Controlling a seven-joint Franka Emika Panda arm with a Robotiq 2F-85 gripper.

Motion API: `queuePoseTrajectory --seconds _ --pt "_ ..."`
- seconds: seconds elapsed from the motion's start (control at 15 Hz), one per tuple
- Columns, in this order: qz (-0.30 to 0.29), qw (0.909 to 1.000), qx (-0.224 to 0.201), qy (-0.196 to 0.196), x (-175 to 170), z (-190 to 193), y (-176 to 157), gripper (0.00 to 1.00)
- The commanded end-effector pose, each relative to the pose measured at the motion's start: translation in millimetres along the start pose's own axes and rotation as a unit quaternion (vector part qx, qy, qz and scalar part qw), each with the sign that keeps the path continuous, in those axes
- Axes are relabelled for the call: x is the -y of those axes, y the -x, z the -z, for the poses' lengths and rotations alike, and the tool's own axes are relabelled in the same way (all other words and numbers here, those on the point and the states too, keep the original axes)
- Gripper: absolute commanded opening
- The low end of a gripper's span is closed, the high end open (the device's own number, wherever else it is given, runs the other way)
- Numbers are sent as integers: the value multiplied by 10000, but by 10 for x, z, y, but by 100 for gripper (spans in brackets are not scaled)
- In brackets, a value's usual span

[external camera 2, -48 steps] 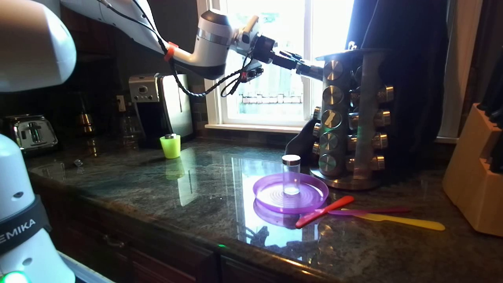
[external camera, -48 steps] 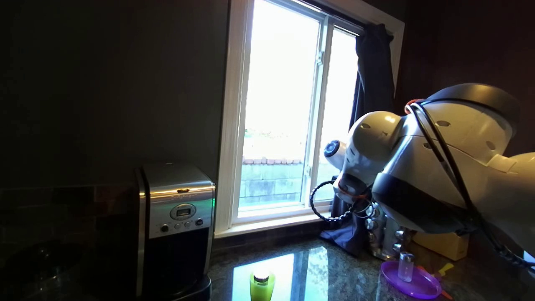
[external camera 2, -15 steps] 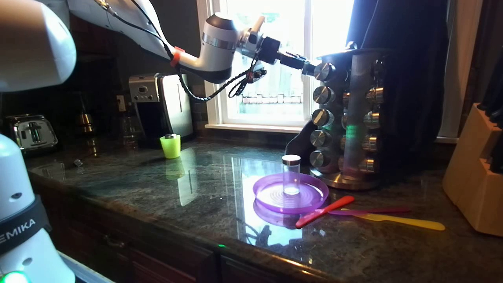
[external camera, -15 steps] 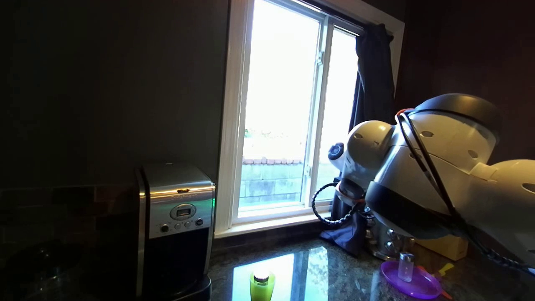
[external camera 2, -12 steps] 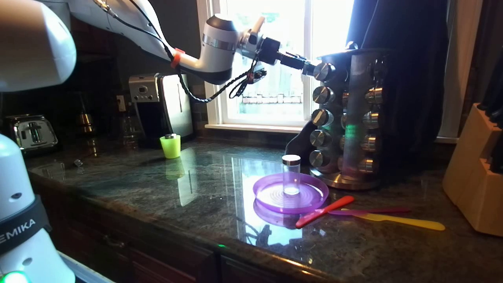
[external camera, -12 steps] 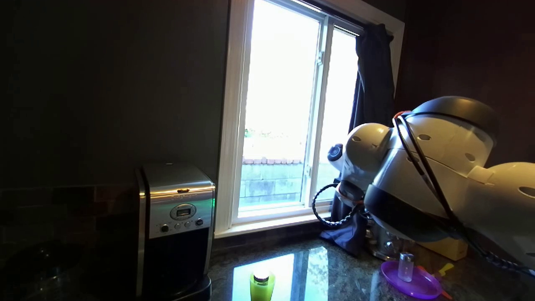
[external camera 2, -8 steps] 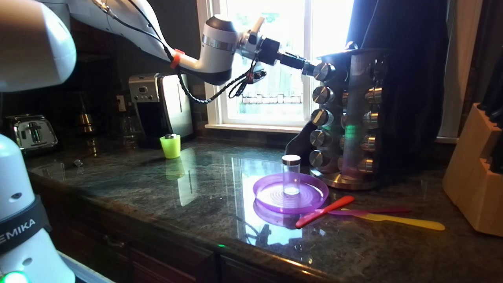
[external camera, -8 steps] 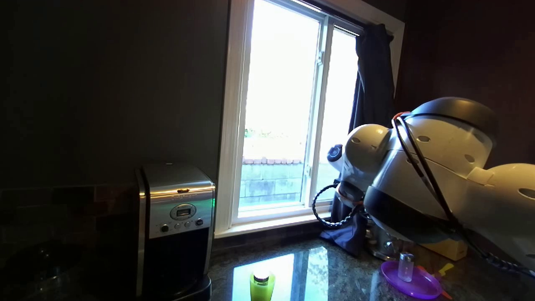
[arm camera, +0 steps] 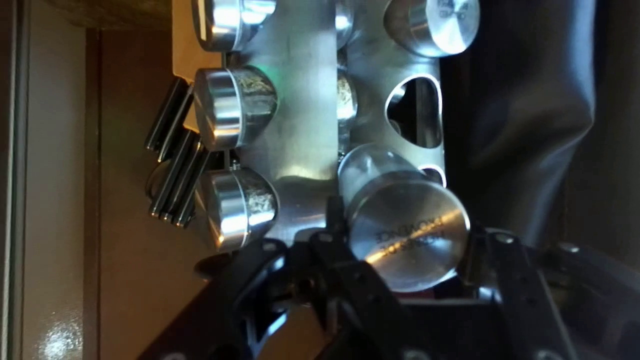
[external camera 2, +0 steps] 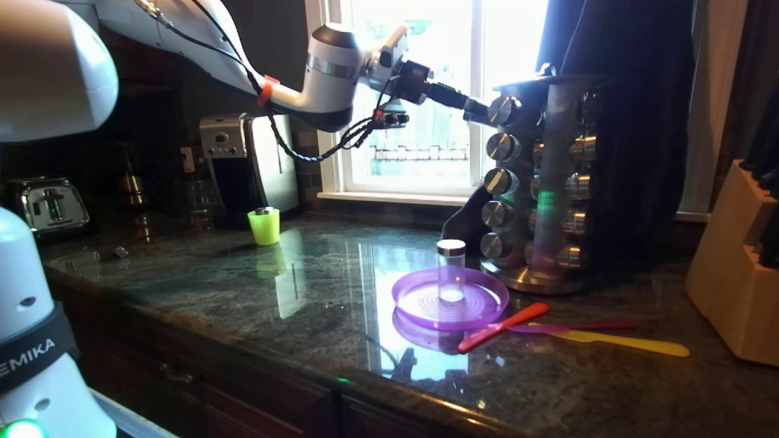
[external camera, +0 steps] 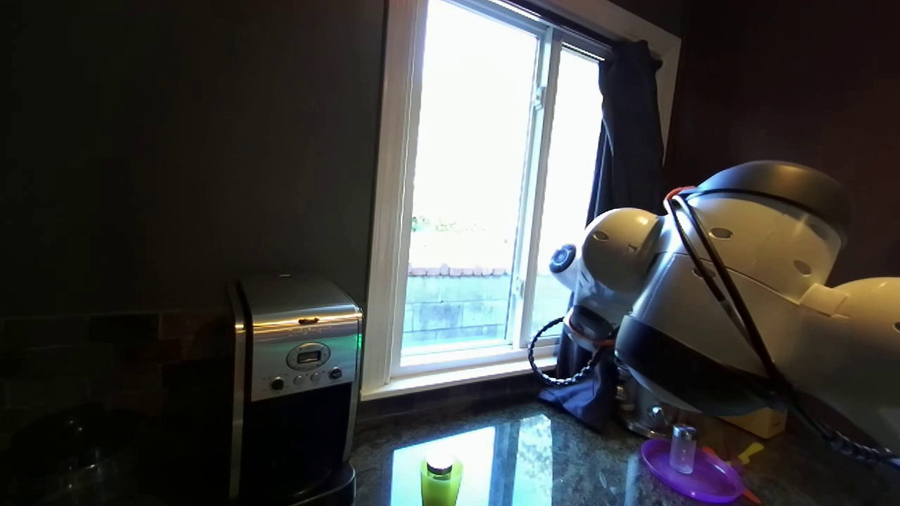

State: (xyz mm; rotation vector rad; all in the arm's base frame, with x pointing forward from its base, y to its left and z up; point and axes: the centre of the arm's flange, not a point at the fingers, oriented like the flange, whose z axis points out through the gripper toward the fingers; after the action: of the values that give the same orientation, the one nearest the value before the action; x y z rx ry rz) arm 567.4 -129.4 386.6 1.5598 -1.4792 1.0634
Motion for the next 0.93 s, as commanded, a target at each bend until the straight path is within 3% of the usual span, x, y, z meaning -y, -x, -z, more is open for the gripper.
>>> queuePoseTrajectory --seconds 0.0,0.87 --pt "37 9992 -12 386 -166 -13 -31 24" --pt "489 9972 270 506 -368 221 1 24"
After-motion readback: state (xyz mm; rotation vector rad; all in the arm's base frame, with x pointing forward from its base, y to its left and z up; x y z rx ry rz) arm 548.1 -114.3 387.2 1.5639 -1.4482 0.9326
